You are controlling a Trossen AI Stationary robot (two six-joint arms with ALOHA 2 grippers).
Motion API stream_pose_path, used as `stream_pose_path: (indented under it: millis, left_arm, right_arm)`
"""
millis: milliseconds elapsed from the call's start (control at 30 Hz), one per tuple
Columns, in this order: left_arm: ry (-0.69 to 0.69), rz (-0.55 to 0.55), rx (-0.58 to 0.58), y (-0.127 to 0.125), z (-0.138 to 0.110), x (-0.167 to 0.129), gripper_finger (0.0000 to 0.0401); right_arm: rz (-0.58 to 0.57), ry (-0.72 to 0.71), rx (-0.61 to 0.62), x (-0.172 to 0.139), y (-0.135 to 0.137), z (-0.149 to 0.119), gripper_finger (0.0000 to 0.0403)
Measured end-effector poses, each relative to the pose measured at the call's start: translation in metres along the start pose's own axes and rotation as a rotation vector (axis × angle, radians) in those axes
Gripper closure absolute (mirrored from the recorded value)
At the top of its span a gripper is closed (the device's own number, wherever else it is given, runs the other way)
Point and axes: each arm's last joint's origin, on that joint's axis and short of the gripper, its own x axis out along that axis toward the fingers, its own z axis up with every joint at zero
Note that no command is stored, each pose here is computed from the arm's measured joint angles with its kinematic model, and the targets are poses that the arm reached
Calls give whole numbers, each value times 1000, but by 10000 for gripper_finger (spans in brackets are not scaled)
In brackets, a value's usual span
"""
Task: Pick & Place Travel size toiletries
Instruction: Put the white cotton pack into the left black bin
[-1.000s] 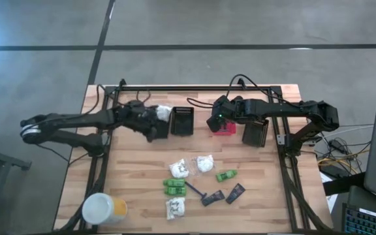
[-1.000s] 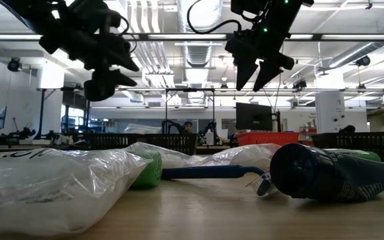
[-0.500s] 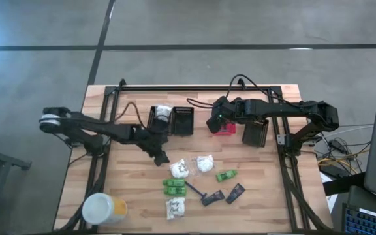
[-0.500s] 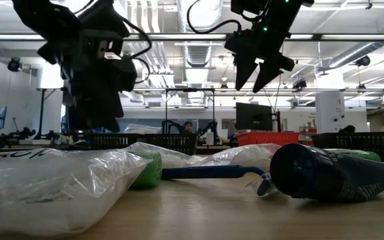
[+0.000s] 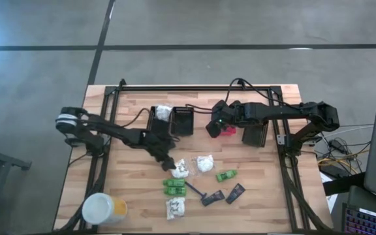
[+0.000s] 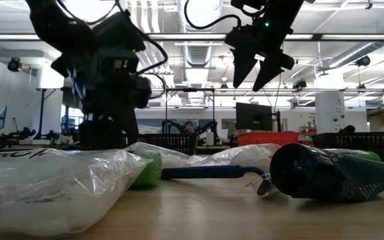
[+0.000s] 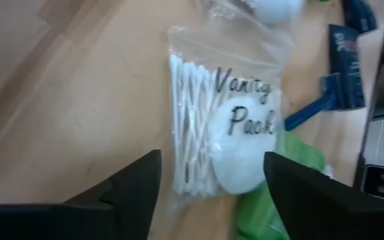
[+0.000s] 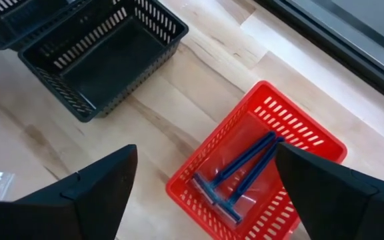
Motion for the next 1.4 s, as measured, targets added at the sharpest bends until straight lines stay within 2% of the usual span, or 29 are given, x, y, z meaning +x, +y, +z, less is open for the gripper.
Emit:
stream_pose_path:
  millis: [200, 433, 567, 933, 1033, 1167, 1300, 1400]
  left_arm:
    - [38, -10, 7, -3, 2, 11, 123]
    - [59, -16, 43, -5, 0, 17, 155]
    - [72, -18, 65, -6, -2, 18, 201]
    - [53, -17, 96, -12, -5, 17, 366]
    - [12, -18, 108, -16, -3, 9, 388]
    - [-90, 0, 124, -25, 2, -9, 386]
    - [-262, 34, 138, -37, 7, -38, 384]
    - [-428, 140, 147, -42, 8, -64, 385]
  right_arm:
    - [4, 0, -5, -1, 1, -1, 58]
    - [1, 3, -7, -1, 1, -1, 77]
    - [0, 5, -12, 0, 1, -2, 87]
    - [-13, 20, -21, 3, -1, -6, 114]
    - [-17, 25, -24, 4, -1, -8, 119]
    - [-21, 23, -24, 5, -1, -8, 125]
    - [-26, 20, -27, 5, -2, -8, 129]
    - [-27, 19, -32, 5, -2, -9, 126]
